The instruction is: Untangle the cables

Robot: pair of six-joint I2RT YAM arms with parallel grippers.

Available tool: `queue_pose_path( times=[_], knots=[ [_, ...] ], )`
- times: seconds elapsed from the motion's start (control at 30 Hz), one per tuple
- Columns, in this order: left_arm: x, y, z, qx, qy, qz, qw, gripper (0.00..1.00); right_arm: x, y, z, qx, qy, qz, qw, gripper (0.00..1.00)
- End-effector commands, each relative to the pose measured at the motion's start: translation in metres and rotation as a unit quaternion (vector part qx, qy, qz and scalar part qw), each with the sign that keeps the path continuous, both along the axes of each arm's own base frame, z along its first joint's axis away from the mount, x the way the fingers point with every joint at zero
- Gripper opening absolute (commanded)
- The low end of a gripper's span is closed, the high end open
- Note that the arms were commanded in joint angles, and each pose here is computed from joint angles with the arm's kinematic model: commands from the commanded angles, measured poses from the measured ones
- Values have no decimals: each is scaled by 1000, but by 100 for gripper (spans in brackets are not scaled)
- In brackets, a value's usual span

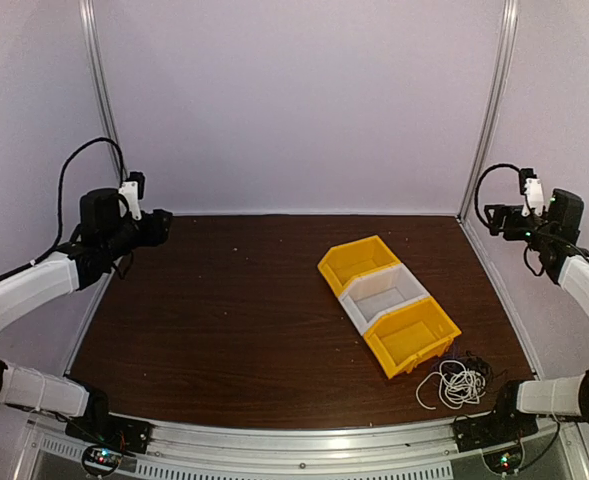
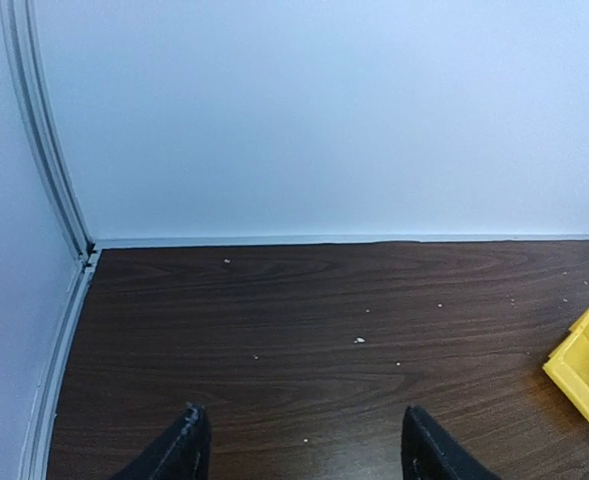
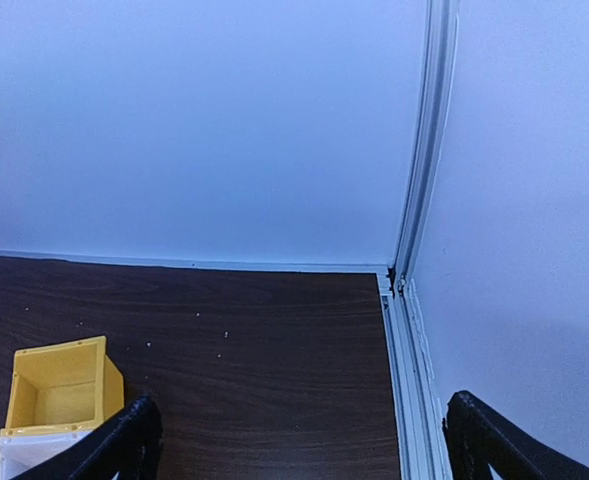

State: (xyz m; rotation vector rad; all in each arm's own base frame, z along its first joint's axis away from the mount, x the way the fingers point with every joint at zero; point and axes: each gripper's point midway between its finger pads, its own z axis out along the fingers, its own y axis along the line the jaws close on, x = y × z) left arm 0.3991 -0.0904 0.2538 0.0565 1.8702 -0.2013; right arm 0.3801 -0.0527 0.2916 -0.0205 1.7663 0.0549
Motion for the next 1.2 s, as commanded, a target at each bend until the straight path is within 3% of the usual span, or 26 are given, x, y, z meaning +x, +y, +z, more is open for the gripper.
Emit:
queue_pose_path(
  times=[0.0, 0.23, 0.5, 0.7, 0.87, 0.97, 1.17],
  knots=[
    [-5, -31, 31, -26, -60, -87, 994, 67, 6, 23, 6, -37, 13, 74, 996, 99],
    [-17, -87, 21, 2, -47, -183, 982, 68, 21, 87, -42, -81, 118, 186, 972, 92],
    [-33, -150, -15, 40, 0, -260, 965, 67, 42, 169, -130, -111, 267, 306, 907, 63],
    [-39, -166, -24, 64, 6, -276, 959, 67, 43, 188, -163, -113, 334, 338, 873, 56],
    [-38, -168, -24, 66, 7, -277, 959, 67, 33, 188, -186, -123, 368, 333, 859, 50],
    [-37, -169, -25, 65, 10, -278, 958, 67, 24, 191, -197, -132, 383, 340, 849, 44],
    [-37, -170, -25, 62, 12, -279, 958, 67, 17, 203, -207, -155, 392, 346, 838, 21]
  ],
)
